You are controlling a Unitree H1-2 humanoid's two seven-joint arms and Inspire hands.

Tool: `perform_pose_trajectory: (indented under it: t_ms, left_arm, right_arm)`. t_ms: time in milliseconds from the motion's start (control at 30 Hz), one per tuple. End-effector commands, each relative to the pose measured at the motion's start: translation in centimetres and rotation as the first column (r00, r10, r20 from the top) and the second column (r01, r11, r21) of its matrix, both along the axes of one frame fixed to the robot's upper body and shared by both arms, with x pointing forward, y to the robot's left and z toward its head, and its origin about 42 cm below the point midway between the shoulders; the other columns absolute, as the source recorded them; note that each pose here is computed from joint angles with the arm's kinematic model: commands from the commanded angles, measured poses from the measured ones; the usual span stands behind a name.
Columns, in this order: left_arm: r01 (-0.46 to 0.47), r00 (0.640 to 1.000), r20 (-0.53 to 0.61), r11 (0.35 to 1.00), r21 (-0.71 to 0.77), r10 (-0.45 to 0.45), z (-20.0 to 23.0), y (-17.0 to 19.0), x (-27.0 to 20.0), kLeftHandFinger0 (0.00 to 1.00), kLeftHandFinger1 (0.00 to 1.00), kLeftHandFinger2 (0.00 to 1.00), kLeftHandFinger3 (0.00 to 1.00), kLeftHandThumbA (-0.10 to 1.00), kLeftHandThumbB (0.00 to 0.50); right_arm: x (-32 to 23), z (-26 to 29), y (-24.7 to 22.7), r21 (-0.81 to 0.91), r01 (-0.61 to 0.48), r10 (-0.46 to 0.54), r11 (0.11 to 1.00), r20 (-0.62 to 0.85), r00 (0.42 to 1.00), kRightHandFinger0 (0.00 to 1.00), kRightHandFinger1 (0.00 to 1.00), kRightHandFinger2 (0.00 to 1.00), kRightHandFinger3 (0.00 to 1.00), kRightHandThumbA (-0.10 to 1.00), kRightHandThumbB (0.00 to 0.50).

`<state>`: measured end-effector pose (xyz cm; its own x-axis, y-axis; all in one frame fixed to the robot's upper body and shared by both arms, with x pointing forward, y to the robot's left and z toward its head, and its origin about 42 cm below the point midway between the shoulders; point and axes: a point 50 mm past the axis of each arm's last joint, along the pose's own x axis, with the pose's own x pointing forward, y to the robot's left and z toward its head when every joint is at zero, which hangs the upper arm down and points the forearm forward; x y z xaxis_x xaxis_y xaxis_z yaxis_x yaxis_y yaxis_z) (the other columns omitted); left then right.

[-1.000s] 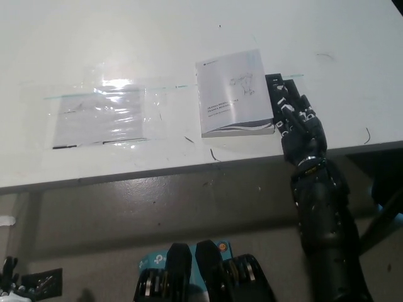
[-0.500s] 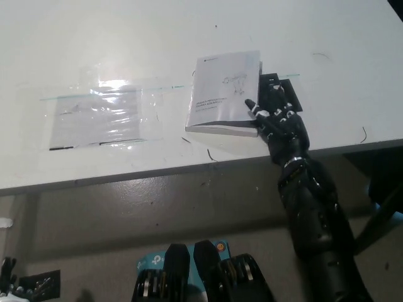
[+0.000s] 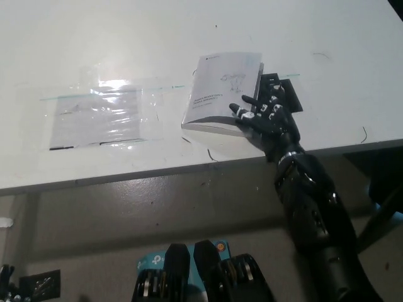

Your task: The robot uses its right hand to slide under the cover of the book kept in the middle of the desk and open it

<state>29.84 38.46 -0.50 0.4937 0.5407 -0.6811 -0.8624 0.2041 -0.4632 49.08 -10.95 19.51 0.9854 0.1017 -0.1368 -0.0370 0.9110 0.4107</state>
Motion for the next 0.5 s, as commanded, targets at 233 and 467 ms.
perform_pose_trajectory:
  t_ms: [233, 467]
  left_arm:
    - [0.027, 1.000, 0.002, 0.997, 0.067, -0.027, 0.9, 1.1, -0.4, 1.00, 1.00, 1.00, 1.00, 1.00, 0.000]
    - [0.020, 1.000, -0.012, 0.998, 0.061, -0.019, 0.3, 1.2, -1.0, 1.00, 1.00, 1.00, 1.00, 1.00, 0.000]
  right_arm:
    - [2.1, 7.4, 2.6, -0.117, -0.123, 0.144, 0.985, 0.195, 0.970, 0.45, 0.57, 0.66, 0.95, 0.92, 0.203]
    - [2.8, 10.9, 4.0, -0.178, -0.159, 0.204, 0.971, 0.274, 0.940, 0.48, 0.59, 0.67, 0.94, 0.92, 0.178]
